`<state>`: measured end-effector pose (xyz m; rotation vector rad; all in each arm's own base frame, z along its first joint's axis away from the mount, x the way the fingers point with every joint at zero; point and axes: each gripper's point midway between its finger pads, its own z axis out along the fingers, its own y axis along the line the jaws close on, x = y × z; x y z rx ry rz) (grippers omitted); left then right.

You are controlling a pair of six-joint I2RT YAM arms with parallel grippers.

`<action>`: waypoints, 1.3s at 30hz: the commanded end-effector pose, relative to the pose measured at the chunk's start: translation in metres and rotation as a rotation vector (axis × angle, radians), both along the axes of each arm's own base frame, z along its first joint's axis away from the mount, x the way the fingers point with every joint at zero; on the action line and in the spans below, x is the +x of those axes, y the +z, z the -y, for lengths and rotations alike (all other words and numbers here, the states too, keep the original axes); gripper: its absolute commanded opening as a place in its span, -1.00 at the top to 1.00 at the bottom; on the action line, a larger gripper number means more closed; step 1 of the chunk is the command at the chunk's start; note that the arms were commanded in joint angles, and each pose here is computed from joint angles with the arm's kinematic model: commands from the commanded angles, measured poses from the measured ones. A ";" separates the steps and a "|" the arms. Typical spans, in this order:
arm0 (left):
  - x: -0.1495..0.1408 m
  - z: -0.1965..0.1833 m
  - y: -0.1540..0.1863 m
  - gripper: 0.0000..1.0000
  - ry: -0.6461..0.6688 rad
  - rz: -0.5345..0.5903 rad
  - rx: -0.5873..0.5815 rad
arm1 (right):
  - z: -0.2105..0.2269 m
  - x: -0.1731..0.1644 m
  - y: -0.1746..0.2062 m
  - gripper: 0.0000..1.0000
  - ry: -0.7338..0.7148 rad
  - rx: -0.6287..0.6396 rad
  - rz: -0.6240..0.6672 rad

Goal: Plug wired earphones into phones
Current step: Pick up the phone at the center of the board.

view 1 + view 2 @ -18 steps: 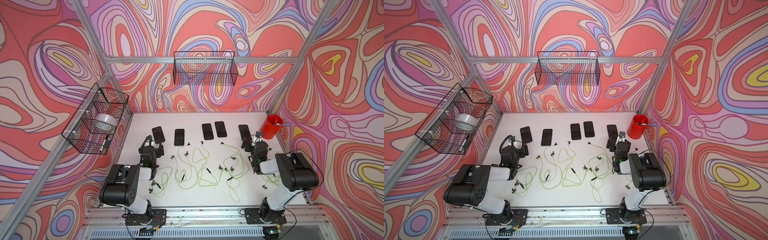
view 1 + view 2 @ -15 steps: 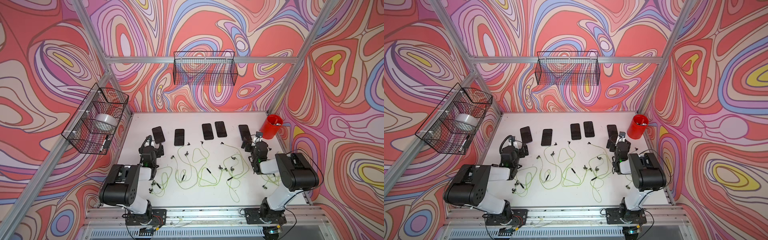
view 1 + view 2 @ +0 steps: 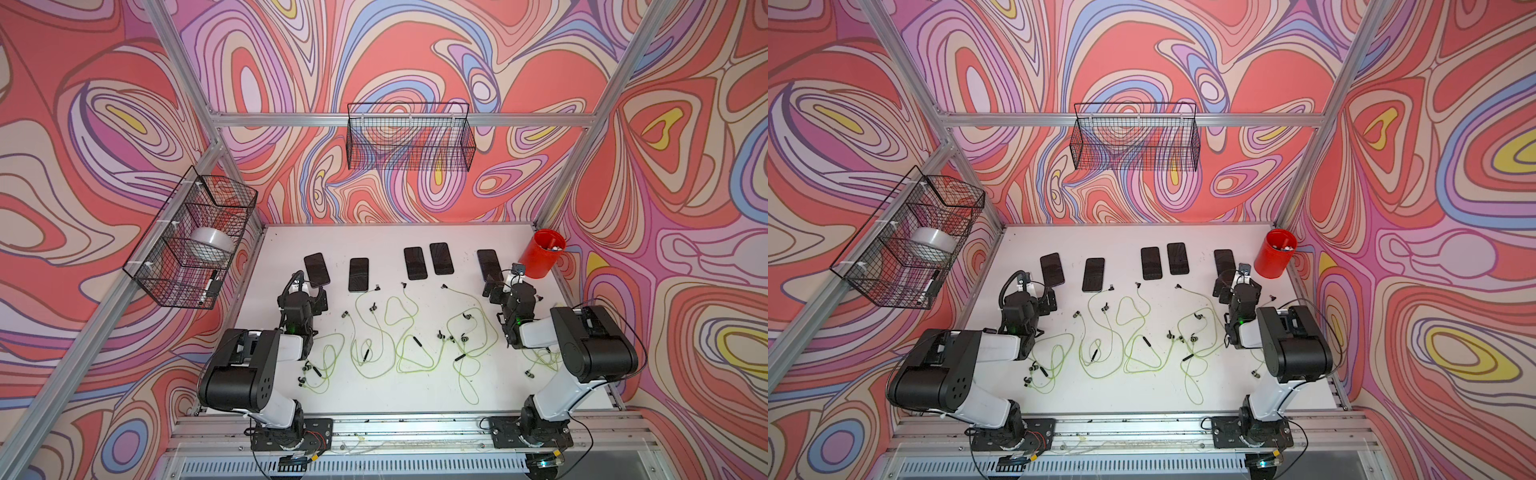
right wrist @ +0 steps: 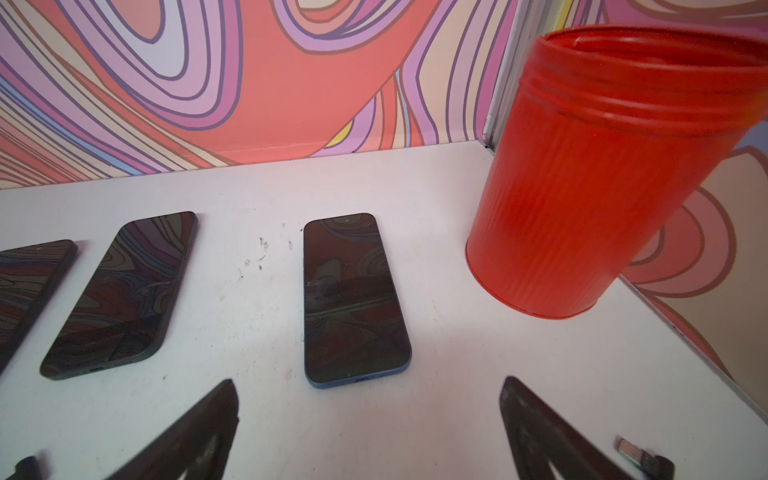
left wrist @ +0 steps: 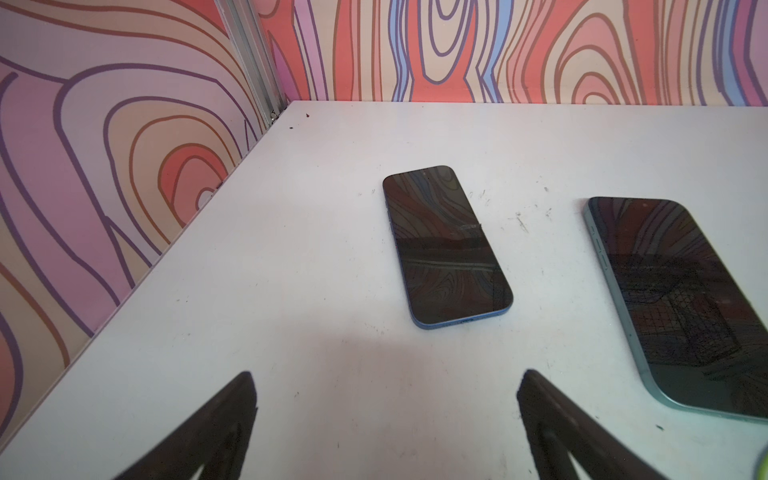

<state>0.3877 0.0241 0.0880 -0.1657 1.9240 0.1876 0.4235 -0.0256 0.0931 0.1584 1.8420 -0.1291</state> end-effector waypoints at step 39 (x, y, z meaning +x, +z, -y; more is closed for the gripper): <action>-0.019 0.108 0.139 -0.91 -0.161 -0.231 -0.229 | 0.008 0.123 -0.060 -0.91 0.021 0.143 -0.980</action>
